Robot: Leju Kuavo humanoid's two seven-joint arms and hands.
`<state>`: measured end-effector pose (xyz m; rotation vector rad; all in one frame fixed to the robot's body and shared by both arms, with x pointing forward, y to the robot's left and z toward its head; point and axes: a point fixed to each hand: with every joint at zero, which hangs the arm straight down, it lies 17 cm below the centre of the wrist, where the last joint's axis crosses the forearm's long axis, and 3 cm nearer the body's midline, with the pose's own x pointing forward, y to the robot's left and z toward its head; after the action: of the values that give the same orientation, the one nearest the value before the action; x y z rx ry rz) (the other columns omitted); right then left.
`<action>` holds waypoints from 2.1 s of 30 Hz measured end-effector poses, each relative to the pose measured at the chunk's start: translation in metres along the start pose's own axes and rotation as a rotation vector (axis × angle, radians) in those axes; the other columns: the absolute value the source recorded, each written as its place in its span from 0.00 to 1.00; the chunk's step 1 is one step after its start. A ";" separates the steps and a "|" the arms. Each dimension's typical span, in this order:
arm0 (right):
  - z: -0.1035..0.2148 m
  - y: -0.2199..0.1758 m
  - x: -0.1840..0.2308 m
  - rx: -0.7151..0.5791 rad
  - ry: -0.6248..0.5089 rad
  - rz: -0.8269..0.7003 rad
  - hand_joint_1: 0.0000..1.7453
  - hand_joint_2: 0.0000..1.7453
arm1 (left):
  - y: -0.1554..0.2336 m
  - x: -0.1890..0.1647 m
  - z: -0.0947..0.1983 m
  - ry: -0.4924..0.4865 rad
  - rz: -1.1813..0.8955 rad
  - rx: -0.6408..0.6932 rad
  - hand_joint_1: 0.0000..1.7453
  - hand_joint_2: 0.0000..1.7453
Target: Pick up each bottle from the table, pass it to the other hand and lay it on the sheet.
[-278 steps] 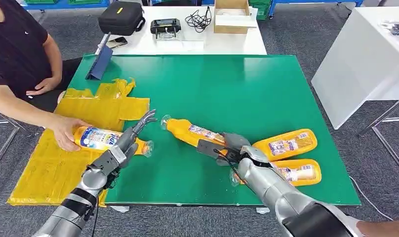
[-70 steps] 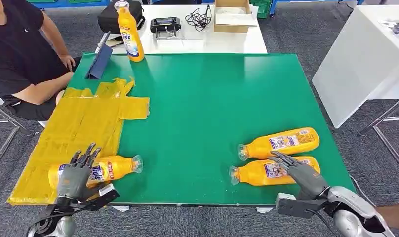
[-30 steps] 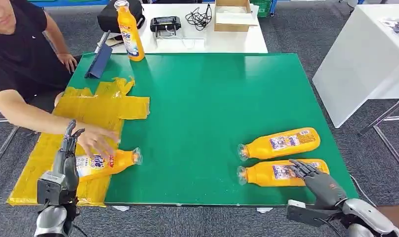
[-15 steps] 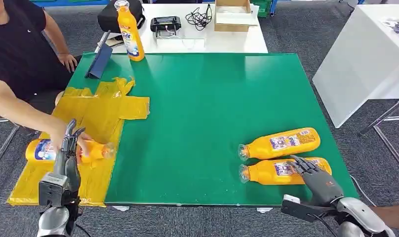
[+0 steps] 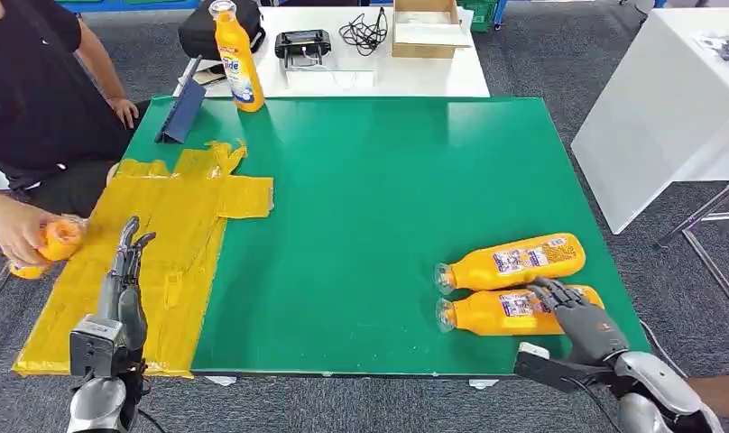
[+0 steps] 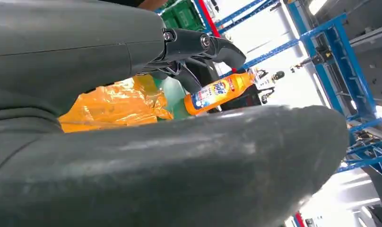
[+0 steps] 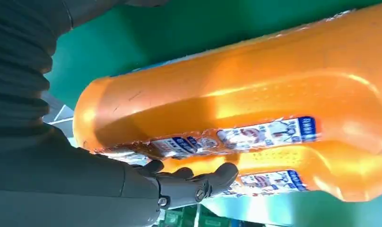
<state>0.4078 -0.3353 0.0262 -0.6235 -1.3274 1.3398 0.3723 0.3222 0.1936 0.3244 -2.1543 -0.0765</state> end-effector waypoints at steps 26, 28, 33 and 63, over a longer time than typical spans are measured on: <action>-0.005 0.000 -0.035 0.066 0.074 -0.025 0.00 1.00 | -0.001 0.002 -0.001 -0.004 0.039 0.002 0.00 0.00; -0.002 0.005 -0.047 0.111 0.100 -0.026 0.98 1.00 | -0.001 0.002 -0.002 -0.006 0.051 0.001 0.00 0.00; 0.005 0.027 -0.083 0.247 0.180 -0.010 1.00 1.00 | -0.013 0.003 -0.016 -0.023 0.091 -0.015 0.00 0.00; -0.075 0.027 0.150 -0.064 -0.307 -0.751 1.00 1.00 | -0.088 0.008 -0.032 0.034 0.502 -0.176 0.00 0.00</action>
<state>0.4279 -0.1665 0.0312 0.0701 -1.6338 0.7867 0.4117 0.2374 0.2028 -0.3162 -2.1160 0.0263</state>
